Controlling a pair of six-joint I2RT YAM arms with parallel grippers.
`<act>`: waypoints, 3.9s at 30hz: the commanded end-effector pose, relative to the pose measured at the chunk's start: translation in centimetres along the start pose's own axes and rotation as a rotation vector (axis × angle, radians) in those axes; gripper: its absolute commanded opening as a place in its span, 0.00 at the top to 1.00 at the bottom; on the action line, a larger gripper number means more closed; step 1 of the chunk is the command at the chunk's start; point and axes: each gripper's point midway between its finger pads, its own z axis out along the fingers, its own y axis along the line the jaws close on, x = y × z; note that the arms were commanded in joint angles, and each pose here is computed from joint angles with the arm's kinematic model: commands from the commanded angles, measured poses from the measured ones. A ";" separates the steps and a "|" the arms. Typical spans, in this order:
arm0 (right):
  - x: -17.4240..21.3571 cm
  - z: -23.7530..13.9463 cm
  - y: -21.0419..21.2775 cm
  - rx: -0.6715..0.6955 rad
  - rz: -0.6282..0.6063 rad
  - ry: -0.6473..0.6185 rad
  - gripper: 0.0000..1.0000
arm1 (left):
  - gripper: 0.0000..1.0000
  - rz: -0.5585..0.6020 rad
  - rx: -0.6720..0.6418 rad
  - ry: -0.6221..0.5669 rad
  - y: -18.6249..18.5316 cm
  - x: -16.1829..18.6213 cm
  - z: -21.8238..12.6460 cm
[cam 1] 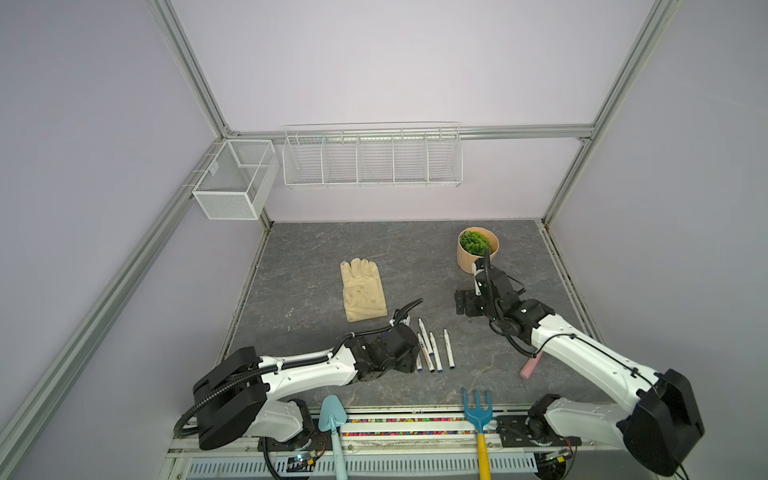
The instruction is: Insert the pens into the pen caps
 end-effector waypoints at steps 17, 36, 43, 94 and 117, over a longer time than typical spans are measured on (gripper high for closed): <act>0.6 0.5 0.5 -0.009 -0.004 0.043 0.05 | 0.50 -0.030 -0.127 0.037 2.7 2.0 1.7; 0.7 0.5 0.2 0.009 -0.006 0.048 0.06 | 0.68 0.016 -0.225 0.116 3.8 3.2 3.3; 0.6 0.4 -0.2 0.029 -0.006 0.042 0.06 | 0.78 0.050 -0.264 0.163 3.6 3.7 4.0; -2.3 -7.3 19.7 -0.930 -0.218 0.173 0.37 | 1.00 -0.113 0.196 -0.600 -2.1 -11.2 -9.9; -3.1 -8.0 20.0 -1.016 -0.151 0.188 0.83 | 0.51 -0.168 0.248 -0.595 -1.7 -10.8 -10.0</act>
